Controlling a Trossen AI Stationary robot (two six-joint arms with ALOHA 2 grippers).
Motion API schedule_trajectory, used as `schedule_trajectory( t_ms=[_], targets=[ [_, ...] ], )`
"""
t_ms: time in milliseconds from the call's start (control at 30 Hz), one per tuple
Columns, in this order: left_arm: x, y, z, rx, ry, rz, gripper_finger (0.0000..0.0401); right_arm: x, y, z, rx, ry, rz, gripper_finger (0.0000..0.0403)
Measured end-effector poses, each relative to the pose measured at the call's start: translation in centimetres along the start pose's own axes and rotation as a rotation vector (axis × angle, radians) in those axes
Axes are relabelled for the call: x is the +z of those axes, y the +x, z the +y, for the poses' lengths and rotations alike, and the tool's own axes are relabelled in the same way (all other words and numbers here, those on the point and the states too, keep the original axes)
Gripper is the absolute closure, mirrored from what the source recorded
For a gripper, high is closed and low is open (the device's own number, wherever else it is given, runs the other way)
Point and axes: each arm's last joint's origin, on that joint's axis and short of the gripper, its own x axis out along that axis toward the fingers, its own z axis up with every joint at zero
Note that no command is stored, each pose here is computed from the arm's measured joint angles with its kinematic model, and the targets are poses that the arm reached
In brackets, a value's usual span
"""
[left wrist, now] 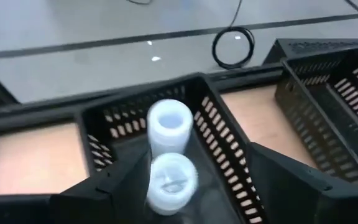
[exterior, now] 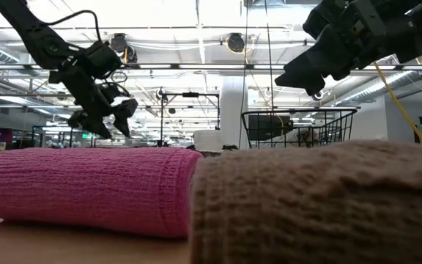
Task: Pick & place medical supplies in basket/bin
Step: Put the right white pill bottle into the left black basket, then put the white pill bottle into the left black basket
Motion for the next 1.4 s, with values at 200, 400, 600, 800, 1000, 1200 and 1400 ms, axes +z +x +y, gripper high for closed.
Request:
schedule_trajectory(
  t_ms=[200, 400, 600, 800, 1000, 1200, 1400],
  targets=[
    [1.5, -2.4, 0.3, -0.005, -0.004, -0.074, 0.0132, -0.1, 0.0, 0.0, -0.001, 0.0, 0.014, 0.0232],
    [2.8, -5.4, 0.1, -0.176, -0.048, -0.15, 0.0132, -0.2, 0.0, 0.0, -0.001, 0.0, 0.016, 0.0232],
    [3.3, -8.1, -0.4, -0.368, -0.057, -0.201, 0.0132, -0.1, 0.0, 0.0, -0.001, 0.001, 0.015, 0.0232],
    [3.1, -9.5, -1.3, -0.493, -0.027, -0.198, 0.0132, -0.1, 0.0, 0.0, -0.001, 0.002, 0.015, 0.0232],
    [2.3, -9.7, -2.5, -0.583, 0.018, -0.143, 0.0132, -0.1, 0.0, 0.0, -0.001, 0.023, 0.015, 0.0232],
    [1.7, -9.6, -3.3, -0.617, 0.05, -0.108, 0.0132, -0.1, 0.0, 0.0, -0.001, 0.023, 0.015, 0.0232],
    [1.1, -9.6, -4.1, -0.643, 0.074, -0.078, 0.0132, -0.1, 0.0, 0.0, -0.001, 0.023, 0.015, 0.0231]
  ],
)
